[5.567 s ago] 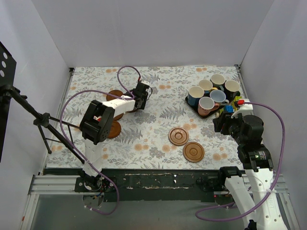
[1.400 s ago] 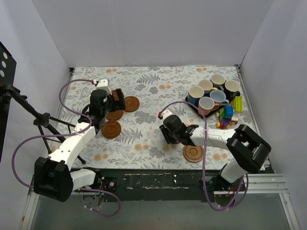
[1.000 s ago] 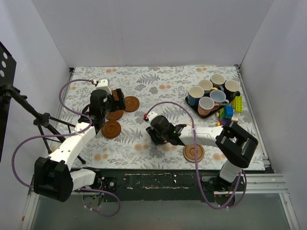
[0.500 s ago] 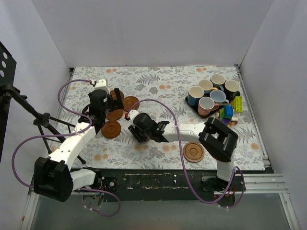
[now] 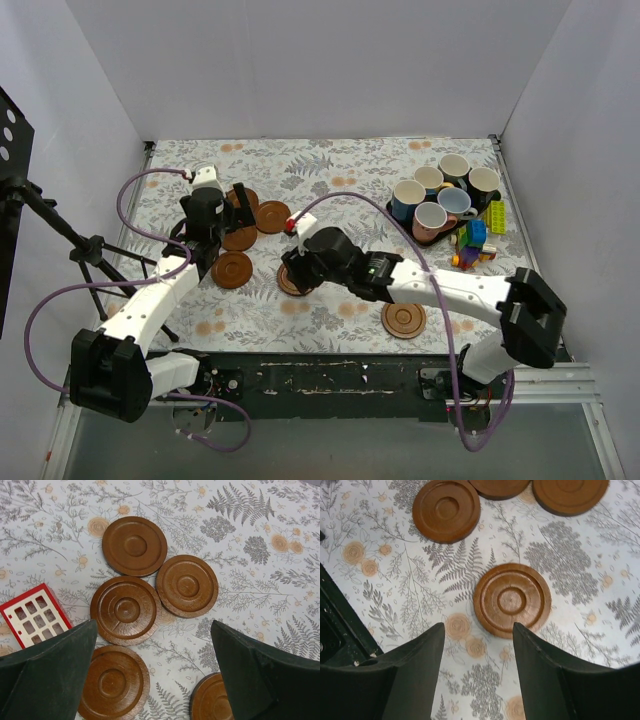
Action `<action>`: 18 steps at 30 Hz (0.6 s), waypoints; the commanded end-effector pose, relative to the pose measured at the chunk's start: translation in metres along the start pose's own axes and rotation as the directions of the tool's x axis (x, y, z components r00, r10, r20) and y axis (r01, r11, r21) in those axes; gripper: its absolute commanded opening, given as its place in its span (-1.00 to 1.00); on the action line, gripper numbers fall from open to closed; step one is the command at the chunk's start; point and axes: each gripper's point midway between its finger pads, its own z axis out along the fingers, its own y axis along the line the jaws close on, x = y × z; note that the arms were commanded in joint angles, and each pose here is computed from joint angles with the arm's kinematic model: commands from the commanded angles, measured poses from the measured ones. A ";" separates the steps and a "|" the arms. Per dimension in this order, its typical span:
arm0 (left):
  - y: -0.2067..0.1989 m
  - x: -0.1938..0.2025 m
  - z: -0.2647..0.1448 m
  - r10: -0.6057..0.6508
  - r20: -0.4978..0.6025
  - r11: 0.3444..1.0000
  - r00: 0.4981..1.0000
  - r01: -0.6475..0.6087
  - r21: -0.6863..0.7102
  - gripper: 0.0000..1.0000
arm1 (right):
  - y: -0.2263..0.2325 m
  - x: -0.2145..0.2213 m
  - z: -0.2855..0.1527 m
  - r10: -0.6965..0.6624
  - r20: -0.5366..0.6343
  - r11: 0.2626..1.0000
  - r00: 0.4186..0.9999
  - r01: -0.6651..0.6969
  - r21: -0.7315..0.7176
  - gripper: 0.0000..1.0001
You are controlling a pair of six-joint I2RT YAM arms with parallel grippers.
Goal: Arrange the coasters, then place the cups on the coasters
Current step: Move the coaster to the center of the board.
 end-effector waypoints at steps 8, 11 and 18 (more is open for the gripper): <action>-0.047 0.055 -0.027 0.033 -0.120 0.999 0.992 -0.035 -0.016 0.86 | -0.081 0.045 -0.081 0.187 0.058 0.952 0.981 -0.195 0.235 0.33; -0.076 0.100 -0.036 0.023 -0.241 0.999 0.970 -0.010 0.052 0.80 | -0.101 0.052 -0.098 0.223 0.085 0.930 0.971 -0.238 0.280 0.33; -0.136 0.178 -0.057 0.176 -0.360 0.975 0.916 -0.112 0.191 0.66 | -0.119 0.061 -0.129 0.242 0.124 0.901 0.962 -0.271 0.339 0.34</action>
